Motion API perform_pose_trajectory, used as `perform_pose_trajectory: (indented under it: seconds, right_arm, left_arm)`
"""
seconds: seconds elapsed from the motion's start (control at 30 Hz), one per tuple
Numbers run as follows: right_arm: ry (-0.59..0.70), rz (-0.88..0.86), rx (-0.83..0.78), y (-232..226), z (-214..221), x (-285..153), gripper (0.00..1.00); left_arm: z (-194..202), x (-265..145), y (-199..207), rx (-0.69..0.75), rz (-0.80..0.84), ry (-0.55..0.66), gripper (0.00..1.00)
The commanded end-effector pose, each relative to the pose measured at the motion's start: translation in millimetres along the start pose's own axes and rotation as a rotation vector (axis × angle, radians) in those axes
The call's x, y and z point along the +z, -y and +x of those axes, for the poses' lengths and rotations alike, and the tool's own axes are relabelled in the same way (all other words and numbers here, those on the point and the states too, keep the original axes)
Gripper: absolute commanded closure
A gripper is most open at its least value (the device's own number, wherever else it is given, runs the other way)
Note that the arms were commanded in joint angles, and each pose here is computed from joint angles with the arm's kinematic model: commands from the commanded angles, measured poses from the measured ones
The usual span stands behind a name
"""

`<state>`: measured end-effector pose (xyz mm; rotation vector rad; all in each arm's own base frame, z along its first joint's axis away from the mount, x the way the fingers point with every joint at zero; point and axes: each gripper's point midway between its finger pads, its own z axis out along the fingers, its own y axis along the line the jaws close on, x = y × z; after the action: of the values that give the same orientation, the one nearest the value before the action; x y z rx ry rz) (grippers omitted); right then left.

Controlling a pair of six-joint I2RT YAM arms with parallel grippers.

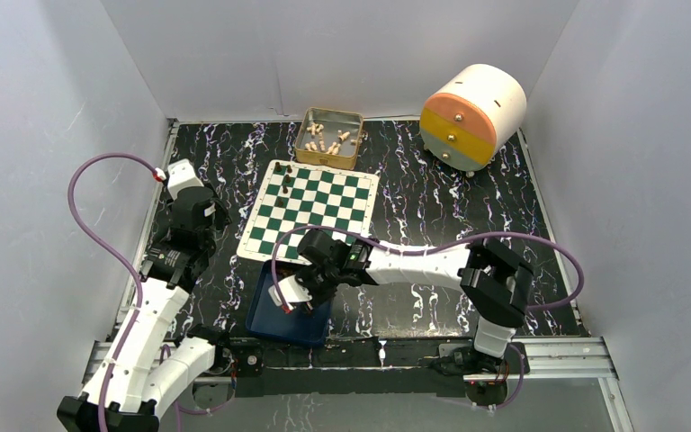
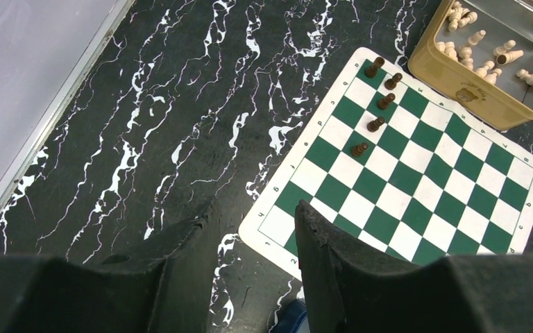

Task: Set up the chess pieces on the board
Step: Pick up the chess piece from the storage box.

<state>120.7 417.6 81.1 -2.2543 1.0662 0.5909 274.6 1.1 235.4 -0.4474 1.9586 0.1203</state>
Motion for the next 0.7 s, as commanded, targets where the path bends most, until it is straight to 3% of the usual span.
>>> perform_pose_trajectory:
  seconds: [0.0, 0.67]
  right_arm:
    - [0.006, -0.025, -0.132, 5.4, -5.1, 3.0, 0.50]
    - [-0.071, -0.110, -0.237, -9.4, 12.1, 29.8, 0.52]
  left_arm:
    - [-5.5, 1.0, -5.5, -0.028, -0.029, 0.037, 0.58]
    - [-2.4, 3.0, -1.7, -0.015, -0.020, 0.030, 0.57]
